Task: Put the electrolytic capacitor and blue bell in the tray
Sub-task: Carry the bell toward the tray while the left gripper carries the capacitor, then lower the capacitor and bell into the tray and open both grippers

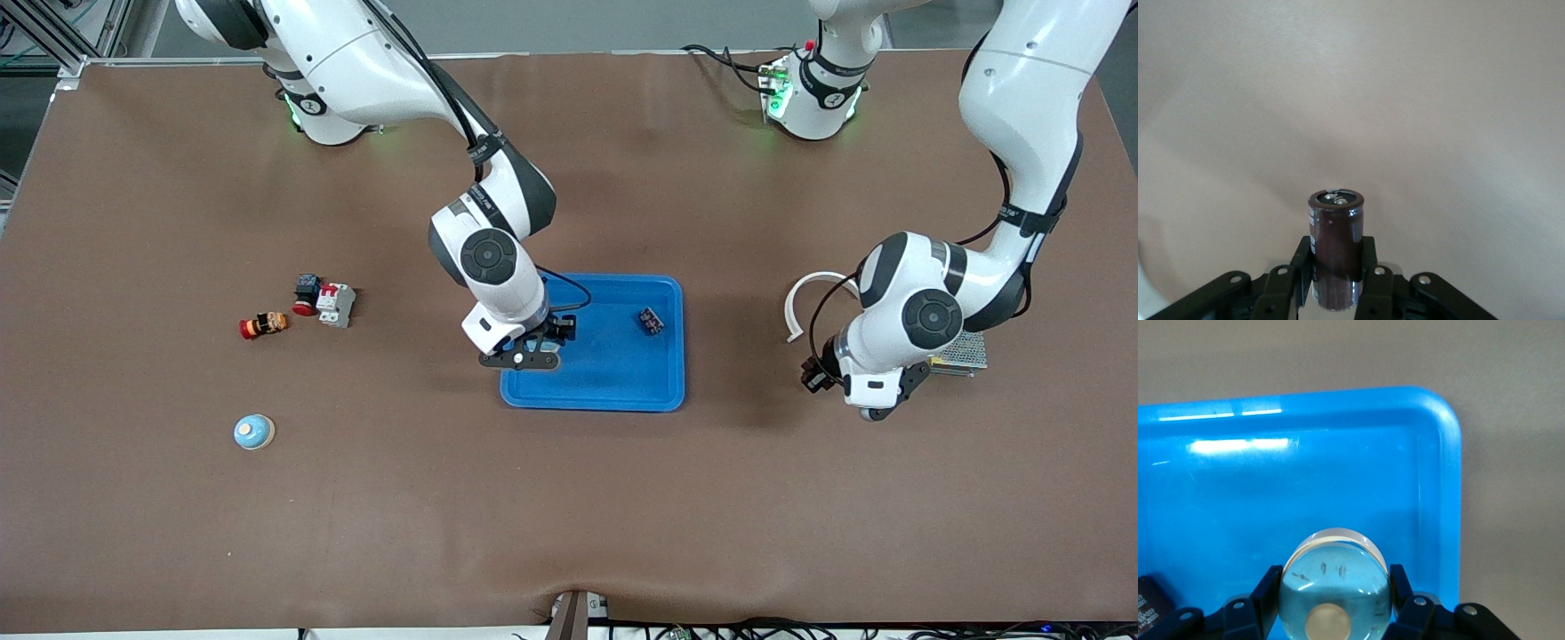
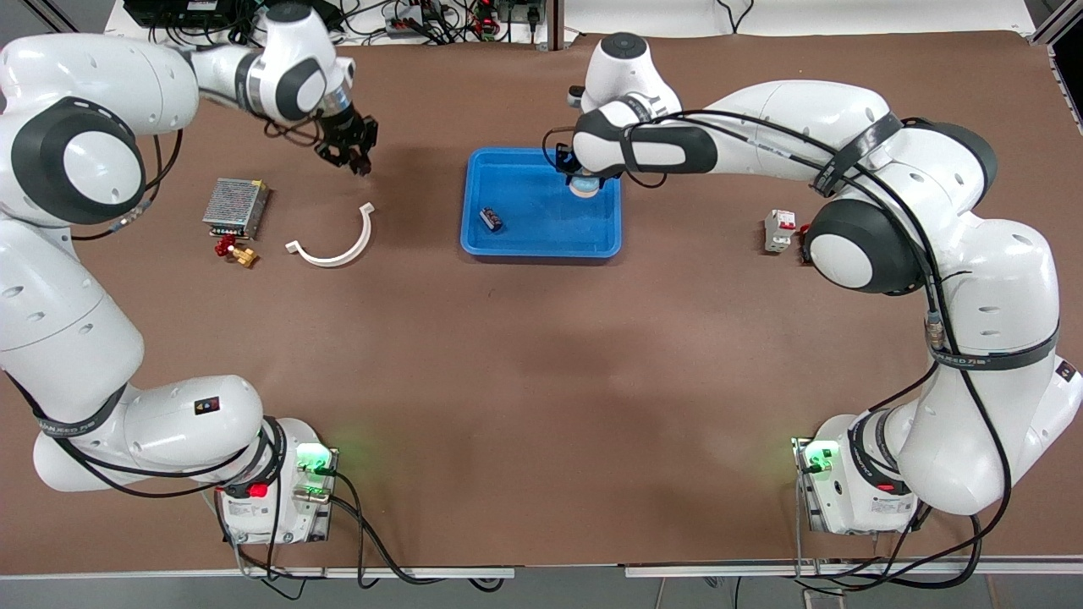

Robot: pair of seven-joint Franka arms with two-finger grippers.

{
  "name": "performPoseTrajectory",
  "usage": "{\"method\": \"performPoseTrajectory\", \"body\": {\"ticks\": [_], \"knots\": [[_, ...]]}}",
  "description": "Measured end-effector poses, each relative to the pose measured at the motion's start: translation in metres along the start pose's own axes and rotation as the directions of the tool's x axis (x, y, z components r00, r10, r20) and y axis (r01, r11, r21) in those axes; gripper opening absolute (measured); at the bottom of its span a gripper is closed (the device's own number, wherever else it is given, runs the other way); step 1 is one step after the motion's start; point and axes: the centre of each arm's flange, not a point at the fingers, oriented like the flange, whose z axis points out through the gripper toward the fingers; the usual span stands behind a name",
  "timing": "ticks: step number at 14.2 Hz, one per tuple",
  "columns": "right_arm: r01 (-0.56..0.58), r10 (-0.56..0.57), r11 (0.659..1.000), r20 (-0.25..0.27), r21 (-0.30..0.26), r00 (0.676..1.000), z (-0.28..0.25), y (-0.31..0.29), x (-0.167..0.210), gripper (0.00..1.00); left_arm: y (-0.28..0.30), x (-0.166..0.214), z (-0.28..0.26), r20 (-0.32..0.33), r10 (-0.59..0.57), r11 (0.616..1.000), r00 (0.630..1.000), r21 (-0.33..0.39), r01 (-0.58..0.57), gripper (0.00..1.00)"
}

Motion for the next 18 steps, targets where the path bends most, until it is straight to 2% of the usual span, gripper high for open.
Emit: {"method": "performPoseTrajectory", "body": {"ticks": [3,7,11,18], "knots": [[-0.001,0.001,1.0,0.006,-0.007,1.0,0.01,-0.002,-0.01,0.69,0.028,-0.019,-0.043,-0.011,0.036,0.999,0.999,-0.006,-0.036,0.32],[0.001,-0.001,1.0,0.015,-0.015,1.0,0.017,-0.011,-0.025,0.69,0.064,-0.05,-0.074,-0.025,0.034,0.999,0.999,-0.04,-0.035,0.32],[0.003,-0.002,1.0,0.019,-0.023,1.0,0.027,-0.008,-0.033,0.69,0.109,-0.1,-0.078,-0.019,0.014,0.998,1.0,-0.061,-0.015,0.32],[0.004,-0.003,1.0,0.005,-0.016,1.0,0.039,-0.003,-0.039,0.69,0.15,-0.147,-0.066,0.013,-0.036,0.997,0.999,-0.074,0.036,0.32]]}}
